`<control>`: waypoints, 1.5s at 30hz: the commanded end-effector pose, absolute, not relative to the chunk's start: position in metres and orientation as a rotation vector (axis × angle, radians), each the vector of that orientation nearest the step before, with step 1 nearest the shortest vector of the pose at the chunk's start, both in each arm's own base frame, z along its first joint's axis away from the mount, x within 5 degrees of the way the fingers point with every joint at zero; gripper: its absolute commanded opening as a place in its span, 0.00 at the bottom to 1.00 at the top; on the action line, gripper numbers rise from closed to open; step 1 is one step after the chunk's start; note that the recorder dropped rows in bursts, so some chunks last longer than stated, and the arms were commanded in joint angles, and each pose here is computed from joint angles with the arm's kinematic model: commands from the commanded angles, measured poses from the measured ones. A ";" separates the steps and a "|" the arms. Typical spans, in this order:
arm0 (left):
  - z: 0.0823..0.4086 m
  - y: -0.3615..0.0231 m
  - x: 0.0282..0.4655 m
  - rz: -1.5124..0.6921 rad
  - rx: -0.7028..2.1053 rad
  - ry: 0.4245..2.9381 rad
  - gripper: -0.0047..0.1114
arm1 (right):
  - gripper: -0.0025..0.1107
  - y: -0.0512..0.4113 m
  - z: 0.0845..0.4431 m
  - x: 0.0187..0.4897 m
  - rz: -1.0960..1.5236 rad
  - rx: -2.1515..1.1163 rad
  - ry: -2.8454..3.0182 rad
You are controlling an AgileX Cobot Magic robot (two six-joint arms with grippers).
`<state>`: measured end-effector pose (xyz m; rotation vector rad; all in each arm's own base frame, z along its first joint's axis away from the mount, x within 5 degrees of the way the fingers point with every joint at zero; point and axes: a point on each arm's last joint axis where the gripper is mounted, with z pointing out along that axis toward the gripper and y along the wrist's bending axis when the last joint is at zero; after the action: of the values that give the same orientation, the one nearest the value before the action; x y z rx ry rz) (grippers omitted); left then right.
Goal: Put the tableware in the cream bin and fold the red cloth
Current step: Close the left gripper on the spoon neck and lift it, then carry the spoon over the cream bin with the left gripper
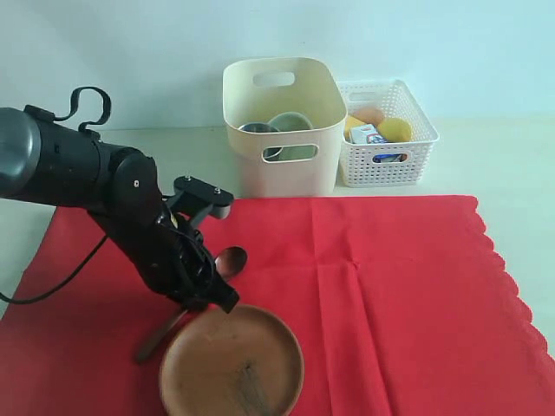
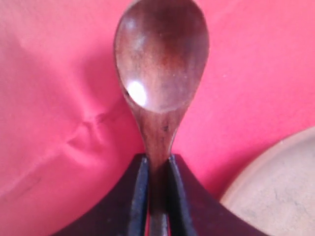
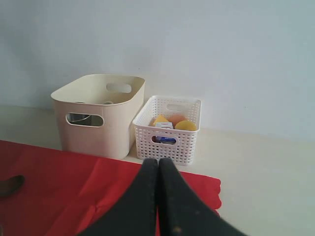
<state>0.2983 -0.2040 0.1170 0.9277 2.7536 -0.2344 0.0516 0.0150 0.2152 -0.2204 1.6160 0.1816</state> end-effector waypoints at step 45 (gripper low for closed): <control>0.276 -0.194 0.326 -0.379 0.442 1.907 0.04 | 0.02 0.015 0.214 0.052 0.175 -0.214 1.612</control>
<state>0.3220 -0.1969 0.2642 0.5158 1.9904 -0.3655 0.0516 0.0150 0.2152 -0.2204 1.6160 0.1816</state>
